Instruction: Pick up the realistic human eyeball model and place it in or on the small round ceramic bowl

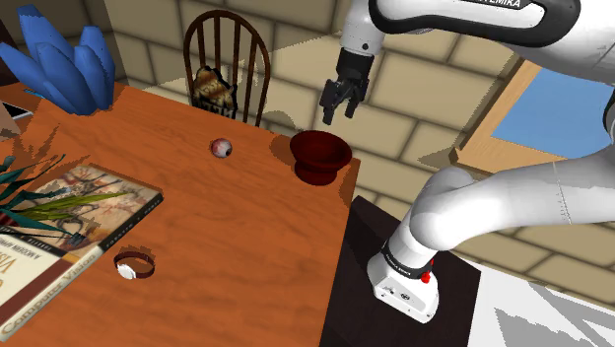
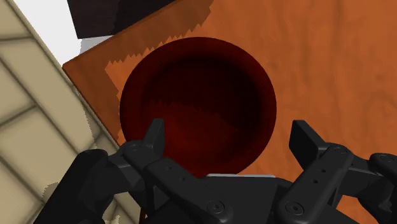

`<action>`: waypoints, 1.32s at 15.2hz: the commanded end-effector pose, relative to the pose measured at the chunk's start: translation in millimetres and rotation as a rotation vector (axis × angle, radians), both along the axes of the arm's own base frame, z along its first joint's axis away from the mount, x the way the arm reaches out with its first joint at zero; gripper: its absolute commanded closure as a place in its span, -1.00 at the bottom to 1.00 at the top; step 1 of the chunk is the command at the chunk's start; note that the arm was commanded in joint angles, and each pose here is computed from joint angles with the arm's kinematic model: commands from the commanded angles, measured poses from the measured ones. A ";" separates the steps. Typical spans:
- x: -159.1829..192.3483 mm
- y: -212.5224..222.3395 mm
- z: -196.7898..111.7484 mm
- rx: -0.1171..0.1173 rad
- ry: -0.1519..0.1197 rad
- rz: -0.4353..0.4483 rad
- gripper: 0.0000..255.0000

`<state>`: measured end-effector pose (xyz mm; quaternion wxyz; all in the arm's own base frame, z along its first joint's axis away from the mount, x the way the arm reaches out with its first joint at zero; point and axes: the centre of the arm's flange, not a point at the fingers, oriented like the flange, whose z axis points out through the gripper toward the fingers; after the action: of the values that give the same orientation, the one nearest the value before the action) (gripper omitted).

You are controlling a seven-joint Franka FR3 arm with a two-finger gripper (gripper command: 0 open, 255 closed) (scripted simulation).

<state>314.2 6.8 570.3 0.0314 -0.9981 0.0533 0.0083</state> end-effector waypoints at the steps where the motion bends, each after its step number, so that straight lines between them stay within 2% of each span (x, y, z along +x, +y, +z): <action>1: 0.0 0.0 0.0 0.000 0.000 0.000 -1.00; 20: 199.9 113.3 -101.6 -0.012 -0.003 0.006 -1.00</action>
<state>503.9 113.4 476.1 0.0257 -0.9984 0.0501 0.0066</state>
